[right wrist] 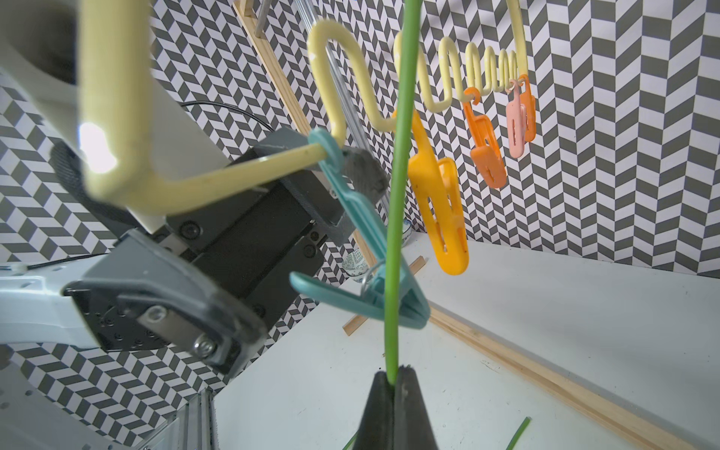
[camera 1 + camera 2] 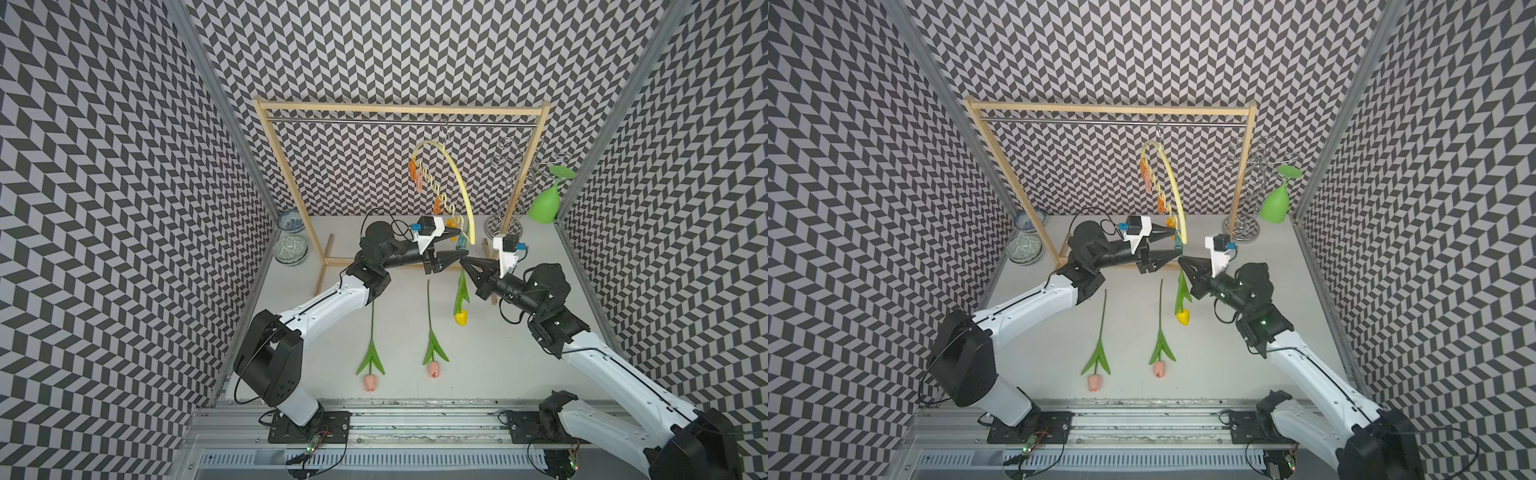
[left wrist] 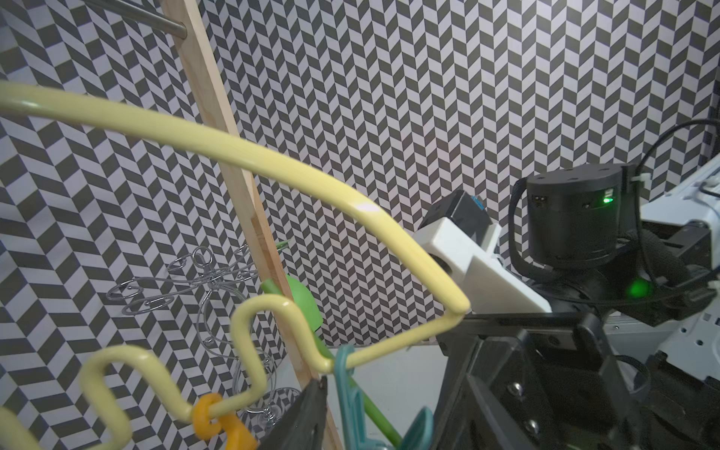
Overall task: Dry the flowers on a clothes hanger
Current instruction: Open the clamp at the hanger.
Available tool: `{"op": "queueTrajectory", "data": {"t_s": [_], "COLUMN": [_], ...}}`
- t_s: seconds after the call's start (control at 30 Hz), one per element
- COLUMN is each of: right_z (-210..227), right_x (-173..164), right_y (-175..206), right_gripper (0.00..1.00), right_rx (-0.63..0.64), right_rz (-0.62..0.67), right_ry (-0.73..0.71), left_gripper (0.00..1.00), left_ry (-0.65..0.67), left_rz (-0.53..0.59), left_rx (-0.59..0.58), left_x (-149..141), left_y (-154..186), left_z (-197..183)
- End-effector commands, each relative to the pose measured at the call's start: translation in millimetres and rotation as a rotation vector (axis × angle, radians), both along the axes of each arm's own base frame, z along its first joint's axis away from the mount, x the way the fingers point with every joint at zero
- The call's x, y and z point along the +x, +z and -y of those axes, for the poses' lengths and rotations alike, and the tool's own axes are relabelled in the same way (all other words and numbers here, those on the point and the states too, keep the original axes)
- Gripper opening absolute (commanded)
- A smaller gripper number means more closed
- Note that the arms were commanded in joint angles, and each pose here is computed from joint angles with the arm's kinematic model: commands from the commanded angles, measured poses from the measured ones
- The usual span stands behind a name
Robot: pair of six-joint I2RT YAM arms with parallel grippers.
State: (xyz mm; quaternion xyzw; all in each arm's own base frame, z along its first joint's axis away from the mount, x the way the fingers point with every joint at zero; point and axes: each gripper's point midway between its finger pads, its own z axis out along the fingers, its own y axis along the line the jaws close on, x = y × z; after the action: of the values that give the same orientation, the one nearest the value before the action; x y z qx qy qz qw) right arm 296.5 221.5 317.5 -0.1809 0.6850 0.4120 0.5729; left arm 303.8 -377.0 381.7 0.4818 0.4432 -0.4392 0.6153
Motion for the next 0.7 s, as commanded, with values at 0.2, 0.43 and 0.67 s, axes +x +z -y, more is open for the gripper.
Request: {"op": "queueTrajectory", "data": {"t_s": [0.2,0.43,0.67], "right_z": [-2,5,28], "right_x": [-3,1,5], "right_y": [13,3,-20], "right_gripper": [0.0,0.0,0.0], "right_rx": [0.017,0.015,0.172], "right_rz": [0.048,0.016,-0.063], "right_ry": [0.011,-0.04,-0.175], "left_gripper": [0.39,0.31,0.29], "left_ry": [-0.018,-0.019,0.024], "left_rz": [-0.023,-0.05,-0.103], "left_rx": [0.002,-0.012,-0.058], "left_x": [-1,-1,3], "left_y": [5,8,17], "left_z": [4,8,9]}}
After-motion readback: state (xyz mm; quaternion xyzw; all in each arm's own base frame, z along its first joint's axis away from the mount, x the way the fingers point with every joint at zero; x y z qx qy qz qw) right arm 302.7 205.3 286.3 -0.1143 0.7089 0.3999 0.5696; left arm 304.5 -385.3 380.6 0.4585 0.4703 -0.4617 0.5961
